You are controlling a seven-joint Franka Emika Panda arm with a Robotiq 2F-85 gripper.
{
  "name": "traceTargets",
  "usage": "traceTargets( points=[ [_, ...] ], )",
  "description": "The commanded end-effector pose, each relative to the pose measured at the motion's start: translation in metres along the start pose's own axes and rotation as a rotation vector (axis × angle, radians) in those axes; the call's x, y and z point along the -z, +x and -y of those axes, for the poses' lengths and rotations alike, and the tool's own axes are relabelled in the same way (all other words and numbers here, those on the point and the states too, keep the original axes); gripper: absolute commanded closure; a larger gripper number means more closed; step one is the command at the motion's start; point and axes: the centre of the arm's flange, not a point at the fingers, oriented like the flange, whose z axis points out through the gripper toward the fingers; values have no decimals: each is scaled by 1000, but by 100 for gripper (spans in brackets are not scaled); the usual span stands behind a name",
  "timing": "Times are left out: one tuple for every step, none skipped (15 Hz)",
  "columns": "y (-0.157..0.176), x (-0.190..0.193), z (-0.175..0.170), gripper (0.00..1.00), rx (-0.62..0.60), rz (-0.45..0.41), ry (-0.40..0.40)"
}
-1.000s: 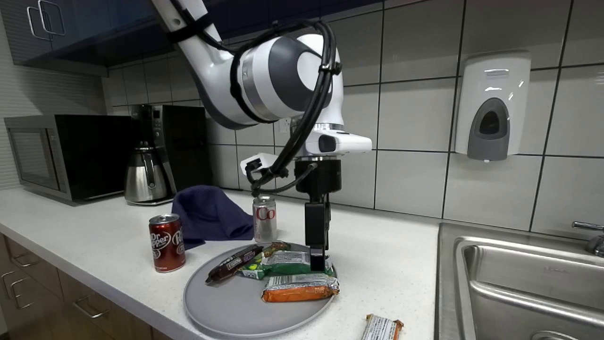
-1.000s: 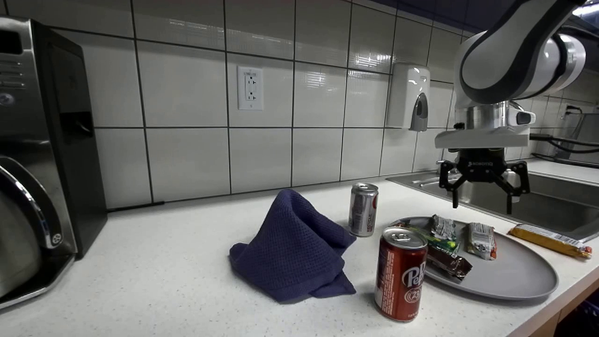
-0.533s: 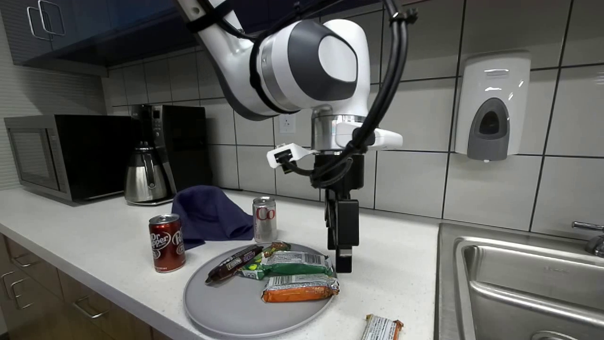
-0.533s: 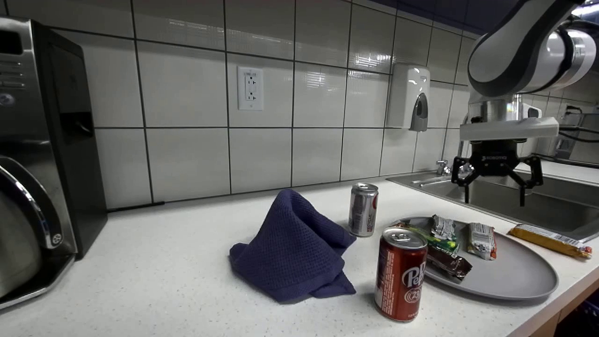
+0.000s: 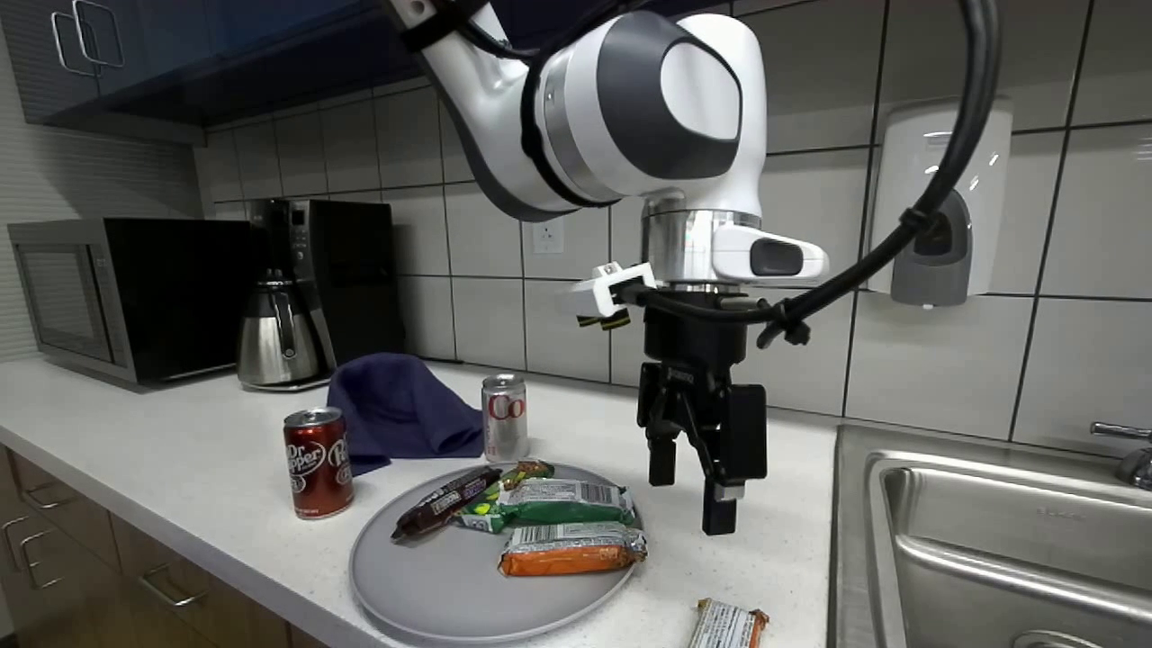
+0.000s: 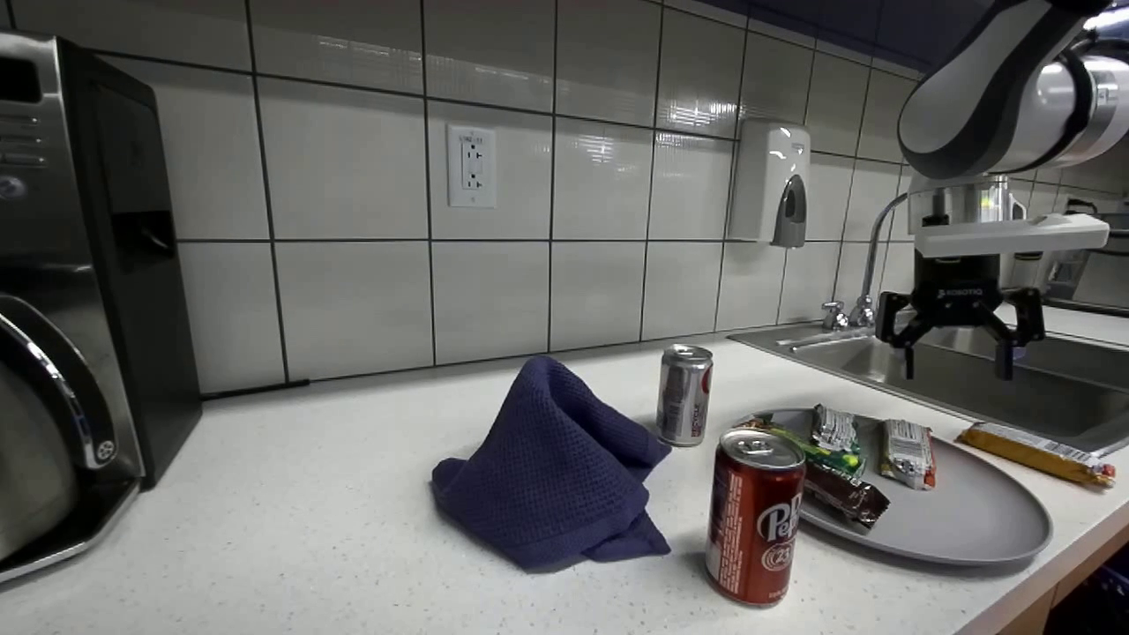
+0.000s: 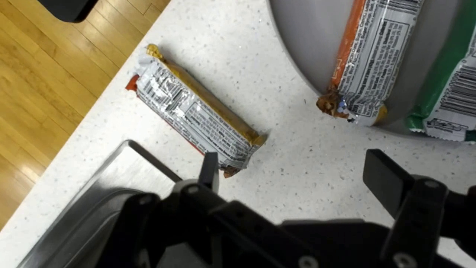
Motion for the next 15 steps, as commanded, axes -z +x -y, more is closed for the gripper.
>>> traceTargets(
  points=[
    [0, -1, 0, 0, -1, 2, -1],
    [0, -2, 0, 0, 0, 3, -2],
    [-1, -2, 2, 0, 2, 3, -2],
    [-1, -2, 2, 0, 3, 3, -3],
    [-1, -2, 2, 0, 3, 3, -3],
    [-1, -2, 2, 0, 4, 3, -3],
    [-1, -2, 2, 0, 4, 3, -3],
    [-1, -2, 2, 0, 4, 3, -3],
    [-1, -5, 3, 0, 17, 2, 2],
    [-4, -4, -1, 0, 39, -6, 3],
    [-7, -2, -5, 0, 63, -7, 9],
    [-10, -2, -8, 0, 86, -8, 13],
    [-11, -2, -9, 0, 108, -12, 16],
    [-11, -2, -11, 0, 127, -15, 18],
    [-12, -1, -13, 0, 149, -20, 22]
  ],
)
